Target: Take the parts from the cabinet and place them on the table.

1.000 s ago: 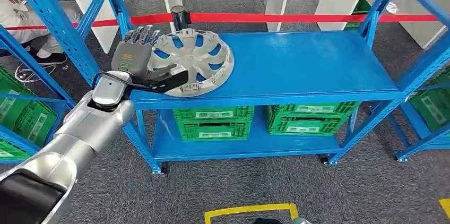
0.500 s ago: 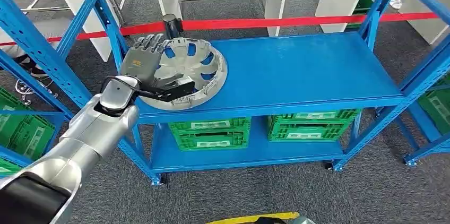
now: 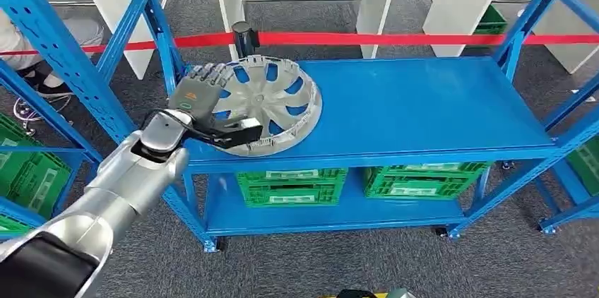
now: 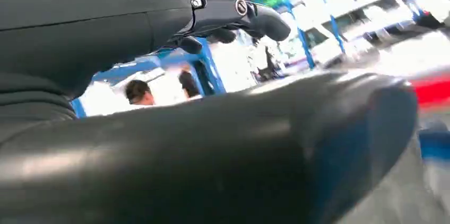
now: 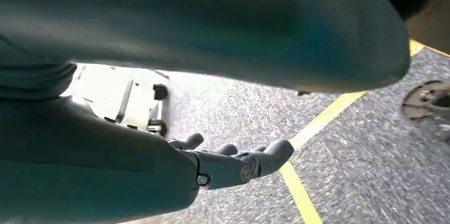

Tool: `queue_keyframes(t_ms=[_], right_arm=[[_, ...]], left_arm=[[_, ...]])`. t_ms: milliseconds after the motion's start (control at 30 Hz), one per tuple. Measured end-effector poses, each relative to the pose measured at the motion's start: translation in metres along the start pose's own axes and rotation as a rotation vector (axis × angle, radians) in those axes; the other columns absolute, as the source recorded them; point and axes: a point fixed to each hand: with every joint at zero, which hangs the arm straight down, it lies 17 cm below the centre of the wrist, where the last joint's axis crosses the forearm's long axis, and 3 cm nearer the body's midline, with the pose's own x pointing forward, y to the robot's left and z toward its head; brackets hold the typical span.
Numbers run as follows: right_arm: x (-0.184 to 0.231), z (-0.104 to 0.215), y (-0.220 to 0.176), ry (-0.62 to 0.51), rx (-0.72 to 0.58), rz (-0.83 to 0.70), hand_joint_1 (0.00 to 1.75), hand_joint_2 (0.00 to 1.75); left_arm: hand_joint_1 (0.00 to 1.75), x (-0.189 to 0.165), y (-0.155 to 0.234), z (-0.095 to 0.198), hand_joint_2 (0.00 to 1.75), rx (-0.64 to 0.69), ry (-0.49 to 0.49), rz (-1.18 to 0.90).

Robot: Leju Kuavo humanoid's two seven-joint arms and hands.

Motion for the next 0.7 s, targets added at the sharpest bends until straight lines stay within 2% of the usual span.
queue_keyframes(t_ms=[33, 67, 233, 700], right_arm=[[-0.001, 0.0, 0.001, 0.003, 0.001, 0.0, 0.0, 0.0], [-0.001, 0.0, 0.001, 0.003, 0.001, 0.001, 0.0, 0.0], [-0.002, 0.0, 0.0, 0.007, -0.002, 0.005, 0.0, 0.0], [-0.003, 0.0, -0.001, 0.017, -0.01, 0.023, 0.0, 0.0]], left_arm=[[0.0, 0.003, -0.008, 0.001, 0.0, -0.025, -0.007, 0.005], [0.0, 0.004, -0.014, 0.003, 1.75, -0.044, -0.008, 0.016], [0.0, 0.009, -0.027, 0.005, 1.75, -0.1, -0.009, 0.072], [0.0, 0.013, -0.06, 0.016, 1.75, -0.238, -0.021, 0.067]])
